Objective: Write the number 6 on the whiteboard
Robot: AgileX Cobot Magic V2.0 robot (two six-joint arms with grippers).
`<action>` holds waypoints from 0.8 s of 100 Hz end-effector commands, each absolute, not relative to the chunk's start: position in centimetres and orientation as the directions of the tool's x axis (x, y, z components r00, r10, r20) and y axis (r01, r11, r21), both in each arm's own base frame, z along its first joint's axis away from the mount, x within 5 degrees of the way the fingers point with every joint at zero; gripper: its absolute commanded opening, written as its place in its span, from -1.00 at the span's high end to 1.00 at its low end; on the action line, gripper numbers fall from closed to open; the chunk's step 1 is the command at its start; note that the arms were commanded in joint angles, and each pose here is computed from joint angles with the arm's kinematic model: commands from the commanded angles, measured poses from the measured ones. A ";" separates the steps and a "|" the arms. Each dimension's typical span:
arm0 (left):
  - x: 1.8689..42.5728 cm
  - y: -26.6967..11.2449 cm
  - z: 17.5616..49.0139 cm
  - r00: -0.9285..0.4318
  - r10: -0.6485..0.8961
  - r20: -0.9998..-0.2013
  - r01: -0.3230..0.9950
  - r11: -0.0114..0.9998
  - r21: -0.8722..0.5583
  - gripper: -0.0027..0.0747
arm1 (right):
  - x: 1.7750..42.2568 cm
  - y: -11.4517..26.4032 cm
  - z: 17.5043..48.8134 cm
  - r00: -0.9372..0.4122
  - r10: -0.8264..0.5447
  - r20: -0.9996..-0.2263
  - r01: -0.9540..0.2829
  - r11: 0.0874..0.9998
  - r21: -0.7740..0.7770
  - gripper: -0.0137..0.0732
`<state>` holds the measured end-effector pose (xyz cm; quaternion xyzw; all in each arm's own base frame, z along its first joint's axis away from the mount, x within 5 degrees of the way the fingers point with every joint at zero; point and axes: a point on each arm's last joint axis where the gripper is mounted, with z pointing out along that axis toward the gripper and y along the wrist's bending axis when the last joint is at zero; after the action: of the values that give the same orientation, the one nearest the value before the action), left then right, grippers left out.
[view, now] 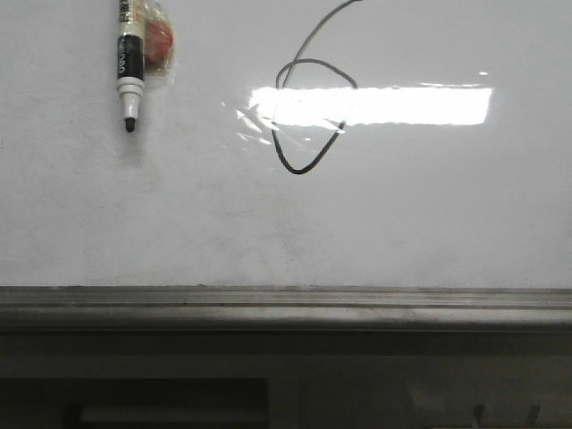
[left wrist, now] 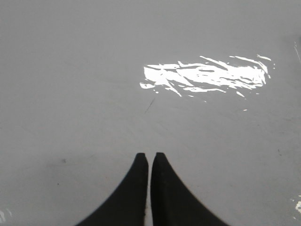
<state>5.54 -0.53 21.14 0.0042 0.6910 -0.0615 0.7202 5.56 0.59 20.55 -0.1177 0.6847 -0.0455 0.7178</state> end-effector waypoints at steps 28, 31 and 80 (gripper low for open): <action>5.5 -0.4 20.3 0.091 -0.096 -0.991 0.090 0.992 -0.088 0.98 | 5.5 0.4 20.7 0.129 -0.251 -0.959 -0.042 0.965 -0.258 0.84; 5.5 -0.4 20.3 0.091 -0.096 -0.991 0.090 0.992 -0.088 0.98 | 5.5 0.4 20.7 0.128 -0.252 -0.959 -0.032 0.966 -0.258 0.84; 5.5 -0.4 20.3 0.091 -0.096 -0.991 0.090 0.992 -0.088 0.98 | 5.5 0.3 20.7 0.130 -0.268 -0.955 -0.026 0.961 -0.274 0.84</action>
<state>5.54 -0.53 21.12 0.0042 0.6916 -0.0616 0.7196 5.58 0.34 20.56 -0.1132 0.6849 -0.0732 0.7161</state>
